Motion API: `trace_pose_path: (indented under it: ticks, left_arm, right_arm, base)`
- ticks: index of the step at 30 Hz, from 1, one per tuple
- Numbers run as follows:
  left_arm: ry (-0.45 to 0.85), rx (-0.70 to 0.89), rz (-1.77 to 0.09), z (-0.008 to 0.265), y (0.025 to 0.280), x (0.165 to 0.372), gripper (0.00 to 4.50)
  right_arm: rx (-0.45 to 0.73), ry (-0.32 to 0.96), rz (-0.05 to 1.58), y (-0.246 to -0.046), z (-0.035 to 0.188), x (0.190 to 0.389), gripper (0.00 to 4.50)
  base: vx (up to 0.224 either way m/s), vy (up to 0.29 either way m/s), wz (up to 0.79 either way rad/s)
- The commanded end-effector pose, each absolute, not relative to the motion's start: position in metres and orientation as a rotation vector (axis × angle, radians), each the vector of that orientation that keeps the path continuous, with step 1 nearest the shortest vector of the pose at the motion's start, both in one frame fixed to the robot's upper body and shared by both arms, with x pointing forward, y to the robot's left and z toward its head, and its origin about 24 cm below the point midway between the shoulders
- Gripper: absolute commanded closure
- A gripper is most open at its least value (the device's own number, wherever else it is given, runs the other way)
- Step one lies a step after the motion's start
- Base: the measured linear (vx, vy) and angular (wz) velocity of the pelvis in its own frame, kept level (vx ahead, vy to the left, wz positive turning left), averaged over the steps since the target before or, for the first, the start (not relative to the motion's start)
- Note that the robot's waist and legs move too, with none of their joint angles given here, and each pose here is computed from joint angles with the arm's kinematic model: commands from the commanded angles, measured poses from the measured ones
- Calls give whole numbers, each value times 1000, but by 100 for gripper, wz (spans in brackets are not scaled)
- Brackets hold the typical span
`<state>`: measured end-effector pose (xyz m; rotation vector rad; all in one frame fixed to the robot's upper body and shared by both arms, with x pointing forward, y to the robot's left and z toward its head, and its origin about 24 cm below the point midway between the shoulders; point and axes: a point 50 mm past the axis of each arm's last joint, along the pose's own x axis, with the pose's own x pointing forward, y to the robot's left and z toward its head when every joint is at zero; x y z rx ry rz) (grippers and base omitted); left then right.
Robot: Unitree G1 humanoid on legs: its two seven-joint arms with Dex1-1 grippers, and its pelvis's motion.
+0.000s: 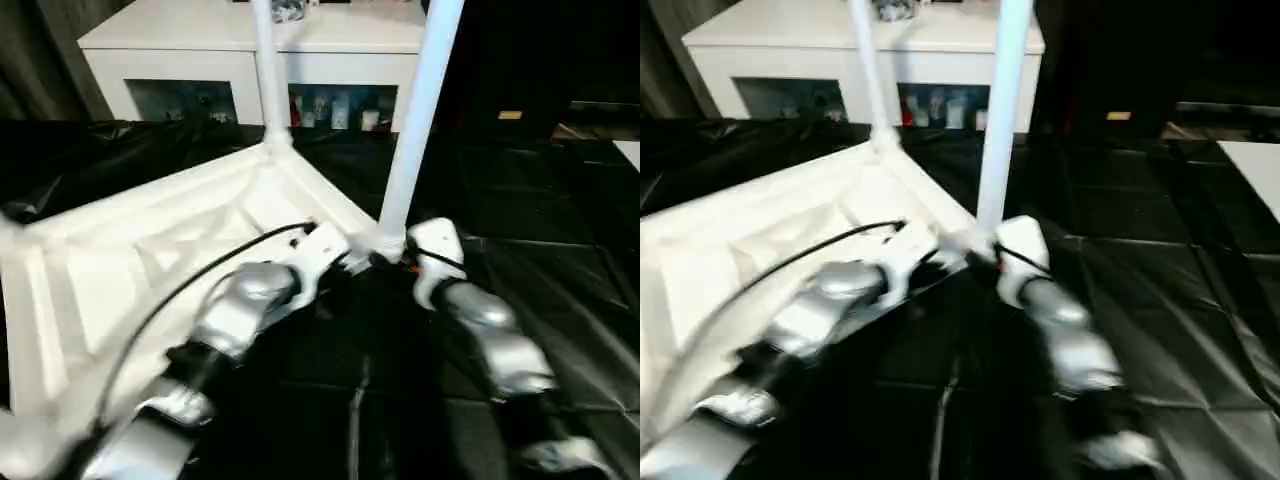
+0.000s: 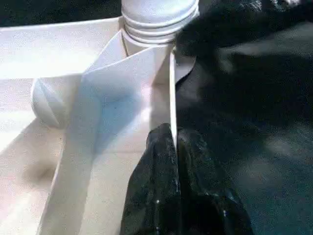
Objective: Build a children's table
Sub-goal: Rotate leg to tighten
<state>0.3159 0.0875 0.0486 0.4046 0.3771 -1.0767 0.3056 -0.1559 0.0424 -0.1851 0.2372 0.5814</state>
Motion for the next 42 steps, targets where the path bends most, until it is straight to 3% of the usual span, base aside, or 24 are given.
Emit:
trace_pose_path:
  ticks: [1,3,8,11,12,15,23,27,30,33,37,40,41,42]
  left_arm:
    - [411,416,-1248,40,83,300,450]
    - [449,413,-1417,41,92,284,450]
    - [484,452,-1471,42,96,280,450]
    - [471,465,-1442,42,97,284,450]
    - [466,474,-1427,43,97,286,450]
    - [463,480,-1413,44,99,288,450]
    - [487,476,-1428,42,104,286,450]
    - [495,470,-1431,41,104,285,450]
    - [507,451,-1410,38,102,286,450]
    - [544,470,-1310,33,97,292,450]
    - [540,444,-1122,30,83,308,450]
    - [548,394,-1015,28,72,317,450]
    - [517,367,-891,30,63,328,450]
    - [517,367,-891,30,63,328,450]
  right_arm:
    - [-196,198,712,-153,51,299,57]
    - [-223,236,902,-162,51,282,57]
    - [-256,298,1051,-165,47,270,57]
    - [-291,326,1088,-166,44,268,57]
    - [-294,337,1086,-166,43,268,84]
    - [-291,342,1093,-167,43,268,106]
    - [-228,332,1096,-167,44,269,171]
    - [-206,340,1098,-166,42,267,176]
    - [-177,367,1022,-165,32,270,178]
    - [-198,409,778,-163,13,282,178]
    - [-67,388,496,-144,11,301,178]
    - [-103,385,369,-132,8,311,178]
    - [-63,380,244,-115,10,319,178]
    - [-63,380,244,-115,10,319,178]
  base:
    - [0,0,0]
    - [0,0,0]
    - [0,0,0]
    - [0,0,0]
    - [0,0,0]
    - [0,0,0]
    - [0,0,0]
    - [0,0,0]
    - [0,0,0]
    - [0,0,0]
    - [-14,4,-1]
    - [-39,15,-3]
    - [0,0,0]
    - [0,0,0]
